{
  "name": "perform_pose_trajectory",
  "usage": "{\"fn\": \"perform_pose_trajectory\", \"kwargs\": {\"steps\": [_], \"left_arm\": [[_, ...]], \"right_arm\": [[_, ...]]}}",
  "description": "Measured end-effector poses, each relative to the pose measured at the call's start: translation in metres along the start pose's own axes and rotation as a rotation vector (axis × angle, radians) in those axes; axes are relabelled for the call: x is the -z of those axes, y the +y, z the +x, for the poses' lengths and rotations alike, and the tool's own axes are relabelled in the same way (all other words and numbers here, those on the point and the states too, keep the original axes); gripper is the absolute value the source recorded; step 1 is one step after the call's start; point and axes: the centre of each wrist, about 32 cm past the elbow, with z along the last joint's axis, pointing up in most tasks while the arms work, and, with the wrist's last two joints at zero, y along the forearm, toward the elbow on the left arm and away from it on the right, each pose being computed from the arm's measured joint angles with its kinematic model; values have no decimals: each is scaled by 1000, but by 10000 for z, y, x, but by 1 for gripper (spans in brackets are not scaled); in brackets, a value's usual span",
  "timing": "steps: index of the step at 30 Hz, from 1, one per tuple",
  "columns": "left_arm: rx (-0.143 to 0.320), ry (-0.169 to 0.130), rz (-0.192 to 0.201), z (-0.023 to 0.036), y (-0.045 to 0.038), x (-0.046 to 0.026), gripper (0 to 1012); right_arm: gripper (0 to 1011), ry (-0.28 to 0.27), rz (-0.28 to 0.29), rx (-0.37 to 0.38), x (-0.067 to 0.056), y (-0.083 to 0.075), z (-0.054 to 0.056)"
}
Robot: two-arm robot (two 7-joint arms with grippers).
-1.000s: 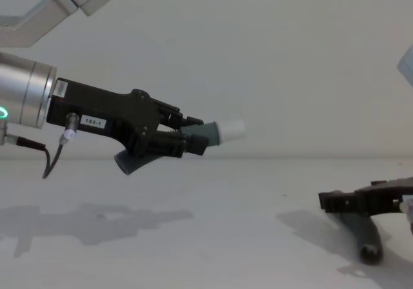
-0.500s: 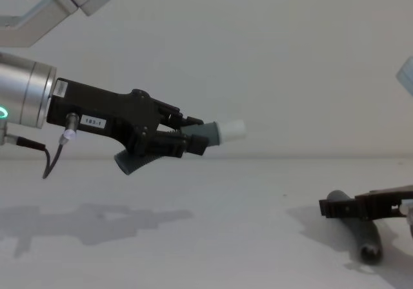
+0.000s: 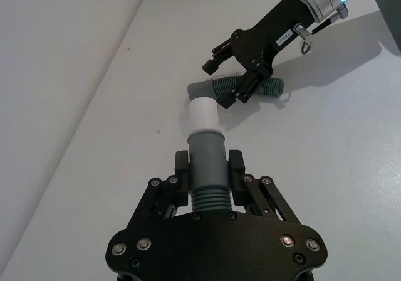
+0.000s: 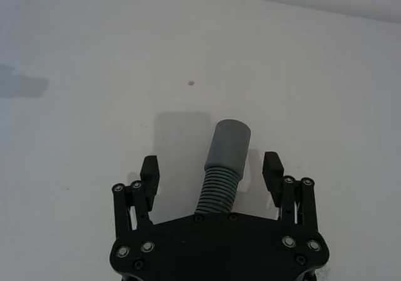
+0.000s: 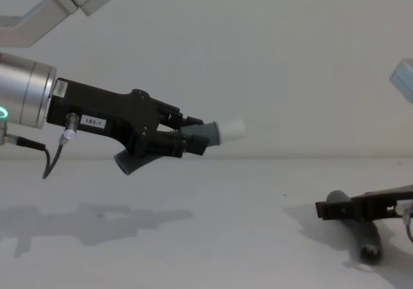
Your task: Use both hands to pick up one end of the pipe from the table, align the ends, and insert them.
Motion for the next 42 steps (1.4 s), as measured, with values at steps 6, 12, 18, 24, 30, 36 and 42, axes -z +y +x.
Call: {"fn": "perform_pose_trajectory", "kwargs": {"steps": [6, 12, 18, 24, 30, 36, 42], "left_arm": [[0, 0, 0, 0, 0, 0, 339], [0, 0, 0, 0, 0, 0, 339], [0, 0, 0, 0, 0, 0, 336], [0, 0, 0, 0, 0, 0, 339], [0, 0, 0, 0, 0, 0, 336], [0, 0, 0, 0, 0, 0, 339], [0, 0, 0, 0, 0, 0, 339]], "right_arm": [[1004, -2, -8, 2, 6, 7, 9], [1004, -2, -16, 3, 19, 10, 18], [1004, -3, -23, 4, 33, 8, 25], [1004, -5, -21, 2, 43, 9, 26], [961, -6, -18, 2, 46, 10, 27], [800, -7, -16, 1, 49, 11, 27], [605, -7, -15, 0, 52, 11, 27]]}}
